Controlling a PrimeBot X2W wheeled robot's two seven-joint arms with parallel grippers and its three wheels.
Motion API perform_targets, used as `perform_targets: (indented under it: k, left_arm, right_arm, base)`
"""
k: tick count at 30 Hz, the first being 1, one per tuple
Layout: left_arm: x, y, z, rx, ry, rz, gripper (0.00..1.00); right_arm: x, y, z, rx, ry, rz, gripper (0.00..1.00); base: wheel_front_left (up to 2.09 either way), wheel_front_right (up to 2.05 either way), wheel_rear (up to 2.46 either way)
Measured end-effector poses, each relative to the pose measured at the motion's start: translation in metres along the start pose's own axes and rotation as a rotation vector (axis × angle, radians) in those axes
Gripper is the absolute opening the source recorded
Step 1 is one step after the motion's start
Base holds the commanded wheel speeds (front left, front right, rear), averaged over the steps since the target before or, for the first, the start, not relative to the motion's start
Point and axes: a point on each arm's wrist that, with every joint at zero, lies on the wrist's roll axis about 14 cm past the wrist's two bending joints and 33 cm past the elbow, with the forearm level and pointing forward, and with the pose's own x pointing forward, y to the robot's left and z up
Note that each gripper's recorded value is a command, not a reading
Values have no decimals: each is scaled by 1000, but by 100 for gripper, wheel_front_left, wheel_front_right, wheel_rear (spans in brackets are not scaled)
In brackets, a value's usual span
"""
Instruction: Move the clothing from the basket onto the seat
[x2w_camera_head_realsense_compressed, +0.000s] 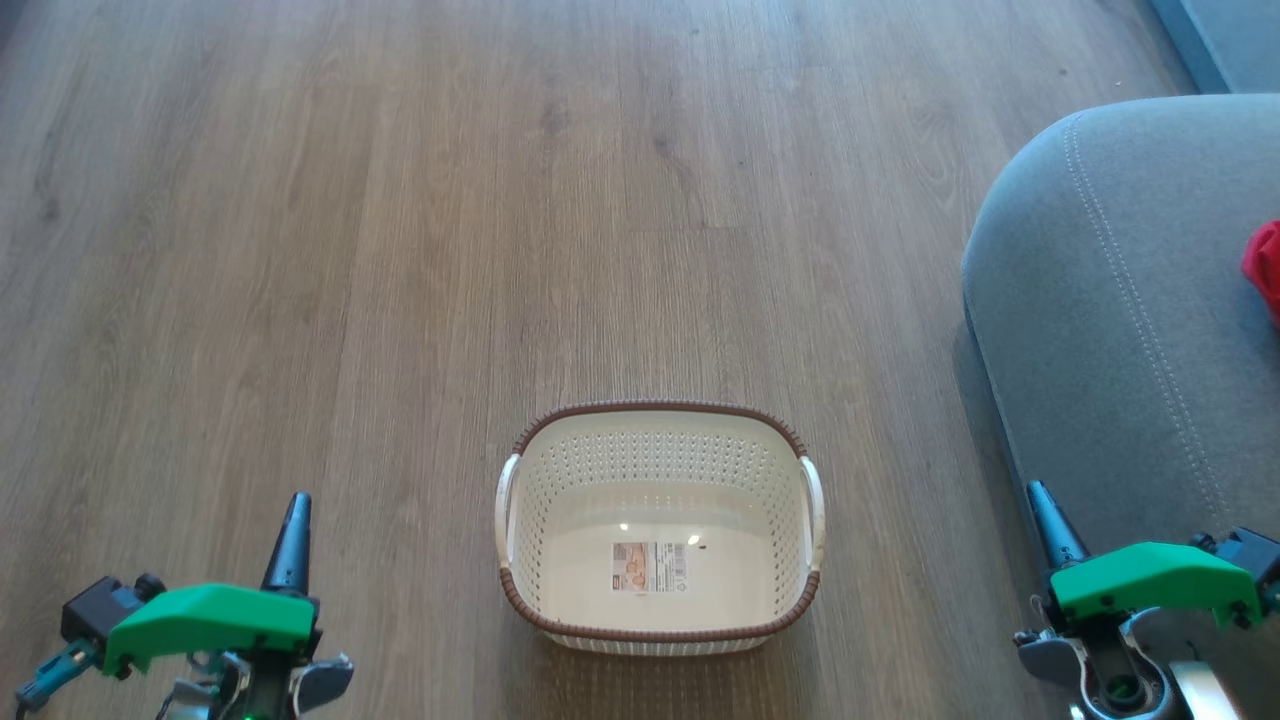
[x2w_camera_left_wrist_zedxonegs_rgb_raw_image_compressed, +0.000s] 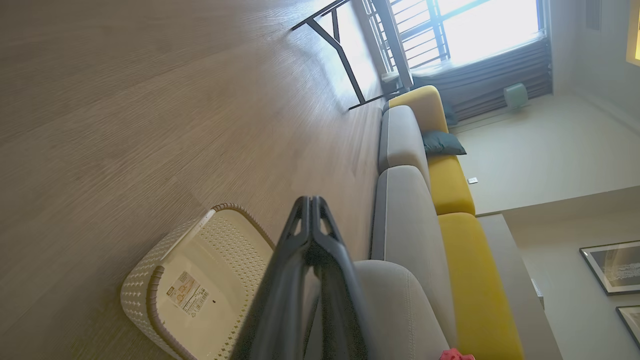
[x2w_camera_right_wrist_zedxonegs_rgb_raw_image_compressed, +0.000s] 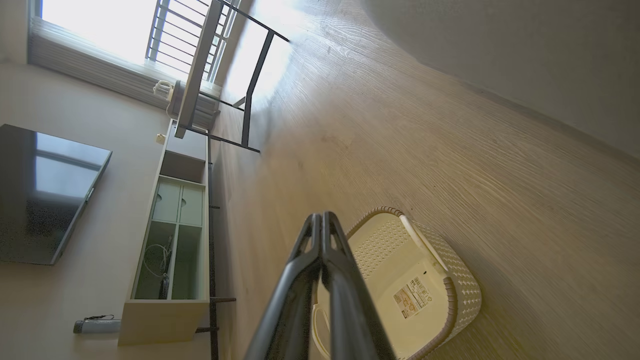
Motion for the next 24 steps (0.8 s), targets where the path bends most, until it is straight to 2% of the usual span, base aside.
perform_targets:
  k: [24]
  left_arm:
    - [3, -22, 11, -269, -3, -83, 0]
  right_arm:
    - [-1, 6, 12, 273, -20, 24, 0]
  base:
    - [0, 0, 0]
